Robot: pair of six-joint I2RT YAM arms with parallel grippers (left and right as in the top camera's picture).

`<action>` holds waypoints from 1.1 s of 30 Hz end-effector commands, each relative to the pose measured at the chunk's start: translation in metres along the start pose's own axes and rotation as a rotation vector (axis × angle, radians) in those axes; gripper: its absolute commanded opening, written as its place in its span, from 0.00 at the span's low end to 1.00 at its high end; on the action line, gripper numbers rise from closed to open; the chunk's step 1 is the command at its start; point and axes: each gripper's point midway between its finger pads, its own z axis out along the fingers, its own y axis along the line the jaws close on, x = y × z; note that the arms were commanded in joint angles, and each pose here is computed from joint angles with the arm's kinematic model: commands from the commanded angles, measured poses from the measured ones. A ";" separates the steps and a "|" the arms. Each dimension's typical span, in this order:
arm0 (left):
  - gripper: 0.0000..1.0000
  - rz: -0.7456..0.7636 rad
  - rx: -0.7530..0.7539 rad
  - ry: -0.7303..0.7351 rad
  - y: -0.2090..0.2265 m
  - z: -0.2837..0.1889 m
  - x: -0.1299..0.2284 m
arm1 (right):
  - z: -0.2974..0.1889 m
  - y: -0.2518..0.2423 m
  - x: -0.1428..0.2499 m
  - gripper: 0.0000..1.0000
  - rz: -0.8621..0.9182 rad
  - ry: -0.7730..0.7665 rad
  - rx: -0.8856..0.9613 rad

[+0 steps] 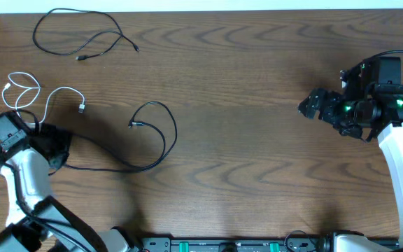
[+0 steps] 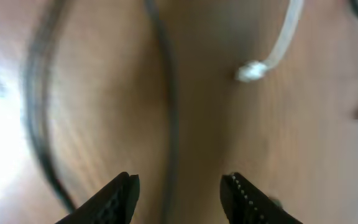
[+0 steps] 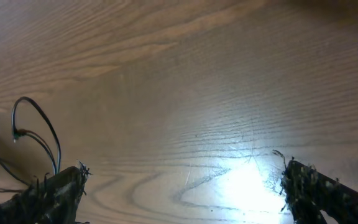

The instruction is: Untangle cables

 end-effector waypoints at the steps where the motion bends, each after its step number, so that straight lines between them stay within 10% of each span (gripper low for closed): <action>1: 0.49 0.101 0.110 0.063 -0.031 -0.005 0.017 | 0.002 0.000 0.000 0.99 -0.018 -0.002 0.005; 6: 0.49 0.299 0.138 0.109 -0.054 0.003 0.046 | 0.002 0.001 -0.001 0.99 -0.020 -0.009 0.003; 19: 0.91 0.628 0.187 0.108 -0.120 0.016 0.124 | 0.002 0.002 -0.004 0.99 0.014 -0.018 -0.001; 33: 0.92 0.798 0.223 0.128 -0.135 0.004 0.163 | 0.000 0.002 -0.006 0.96 -0.003 -0.028 -0.003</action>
